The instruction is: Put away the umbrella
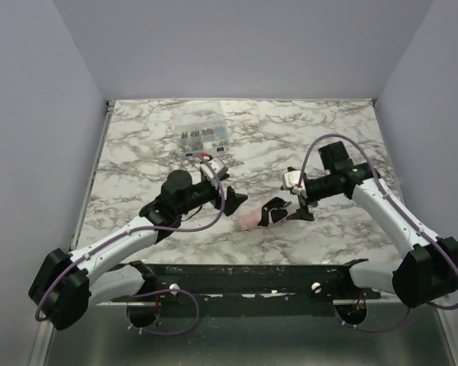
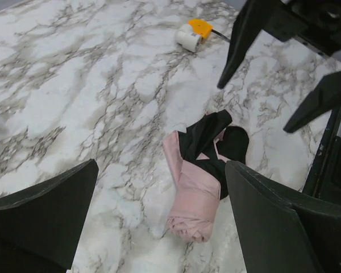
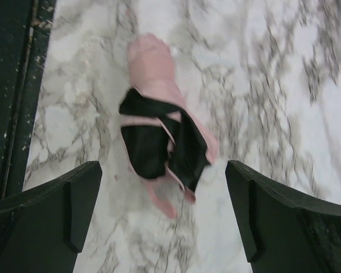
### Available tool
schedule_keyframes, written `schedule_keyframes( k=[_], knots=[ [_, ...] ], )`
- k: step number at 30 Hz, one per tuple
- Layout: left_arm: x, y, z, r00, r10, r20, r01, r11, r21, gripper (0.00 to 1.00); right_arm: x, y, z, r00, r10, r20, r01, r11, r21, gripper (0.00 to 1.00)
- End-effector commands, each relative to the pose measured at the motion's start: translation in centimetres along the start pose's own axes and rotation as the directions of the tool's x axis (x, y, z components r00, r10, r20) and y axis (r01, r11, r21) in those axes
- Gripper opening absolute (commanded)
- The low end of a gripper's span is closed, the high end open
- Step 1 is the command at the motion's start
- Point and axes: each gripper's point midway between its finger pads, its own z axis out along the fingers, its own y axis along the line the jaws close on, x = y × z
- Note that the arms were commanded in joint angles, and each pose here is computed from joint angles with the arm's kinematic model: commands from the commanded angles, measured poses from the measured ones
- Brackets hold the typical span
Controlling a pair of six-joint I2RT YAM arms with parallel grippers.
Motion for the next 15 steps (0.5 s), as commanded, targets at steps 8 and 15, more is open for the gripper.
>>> schedule_keyframes(
  k=[8,15],
  knots=[
    [4.5,1.8,-8.0,0.922,-0.369,0.121,0.384,0.913,-0.14,0.98,0.8,0.5,11.1,0.973,-0.137,-0.185,0.133,0.991,-0.035,1.0],
    [3.9,2.0,-11.4,0.882,-0.401,0.249,0.451,0.872,-0.192,0.99,5.9,0.2,13.0,0.918,-0.109,-0.381,0.126,0.992,0.022,0.87]
  ],
)
